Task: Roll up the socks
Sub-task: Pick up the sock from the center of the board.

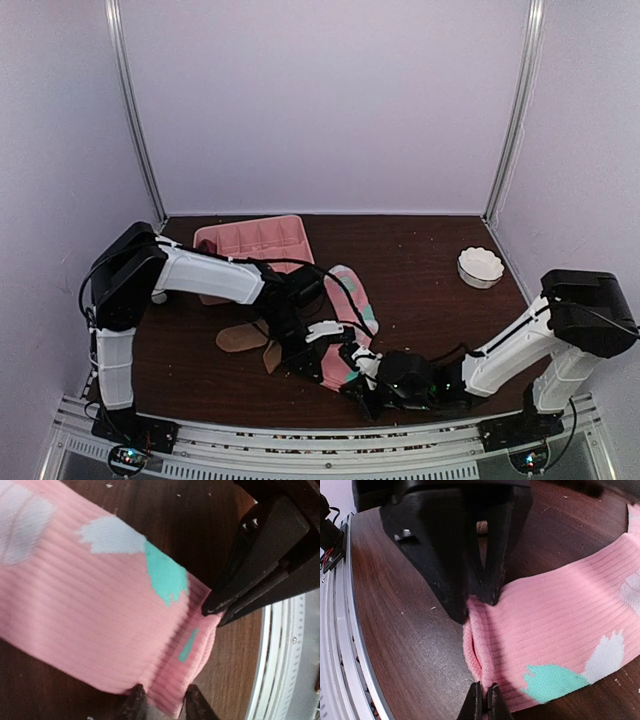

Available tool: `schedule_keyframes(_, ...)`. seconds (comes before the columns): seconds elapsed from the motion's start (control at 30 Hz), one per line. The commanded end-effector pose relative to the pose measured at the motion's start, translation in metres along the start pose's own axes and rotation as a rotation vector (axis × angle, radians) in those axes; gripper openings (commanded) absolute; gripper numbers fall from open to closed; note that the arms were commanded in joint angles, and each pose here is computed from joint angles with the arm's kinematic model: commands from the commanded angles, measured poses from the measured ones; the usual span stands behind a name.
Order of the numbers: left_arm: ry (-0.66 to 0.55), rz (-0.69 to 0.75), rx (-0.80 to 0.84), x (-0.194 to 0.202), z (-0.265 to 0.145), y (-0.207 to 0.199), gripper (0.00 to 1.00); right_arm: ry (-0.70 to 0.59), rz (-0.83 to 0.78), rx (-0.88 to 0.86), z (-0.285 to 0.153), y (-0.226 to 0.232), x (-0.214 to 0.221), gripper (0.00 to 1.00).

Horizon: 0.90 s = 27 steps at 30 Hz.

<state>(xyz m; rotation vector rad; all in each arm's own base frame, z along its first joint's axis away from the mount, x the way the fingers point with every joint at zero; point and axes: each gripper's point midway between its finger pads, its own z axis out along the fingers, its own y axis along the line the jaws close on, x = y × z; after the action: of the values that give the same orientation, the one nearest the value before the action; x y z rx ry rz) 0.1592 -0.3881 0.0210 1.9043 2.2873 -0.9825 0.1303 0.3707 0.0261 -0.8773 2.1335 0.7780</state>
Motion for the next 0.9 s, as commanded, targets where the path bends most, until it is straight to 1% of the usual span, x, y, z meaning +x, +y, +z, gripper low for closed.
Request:
schedule_keyframes(0.0,-0.078,0.173,-0.205,-0.003,-0.025,0.015,0.36,0.078,0.174,-0.015,0.007,-0.007,0.020,0.00)
schedule_keyframes(0.03,-0.109,0.220,-0.234,-0.005,-0.032,0.013,0.41,0.101,0.209,-0.014,0.008,-0.010,0.027,0.00)
schedule_keyframes(0.07,-0.131,0.264,-0.253,-0.005,-0.038,0.010,0.44,0.128,0.241,-0.008,0.009,-0.013,0.035,0.00)
schedule_keyframes(0.13,-0.149,0.337,-0.272,-0.004,-0.044,0.003,0.46,0.184,0.302,0.002,0.012,-0.017,0.049,0.00)
schedule_keyframes(0.23,-0.127,0.446,-0.284,0.004,-0.044,-0.008,0.47,0.232,0.367,0.002,0.014,-0.019,0.063,0.00)
schedule_keyframes(0.3,-0.110,0.529,-0.289,0.009,-0.042,-0.017,0.47,0.238,0.408,0.007,0.013,-0.022,0.066,0.00)
schedule_keyframes(0.43,-0.114,0.686,-0.268,0.016,-0.036,-0.039,0.47,0.239,0.510,0.006,0.008,-0.030,0.073,0.00)
schedule_keyframes(0.53,-0.109,0.784,-0.280,0.019,-0.029,-0.045,0.46,0.273,0.558,-0.001,0.005,-0.032,0.081,0.00)
schedule_keyframes(0.7,-0.131,0.835,-0.335,0.007,-0.026,-0.037,0.42,0.309,0.580,0.000,0.003,-0.031,0.089,0.00)
schedule_keyframes(0.87,-0.121,0.865,-0.354,0.002,-0.020,-0.030,0.41,0.331,0.606,-0.002,0.001,-0.032,0.093,0.00)
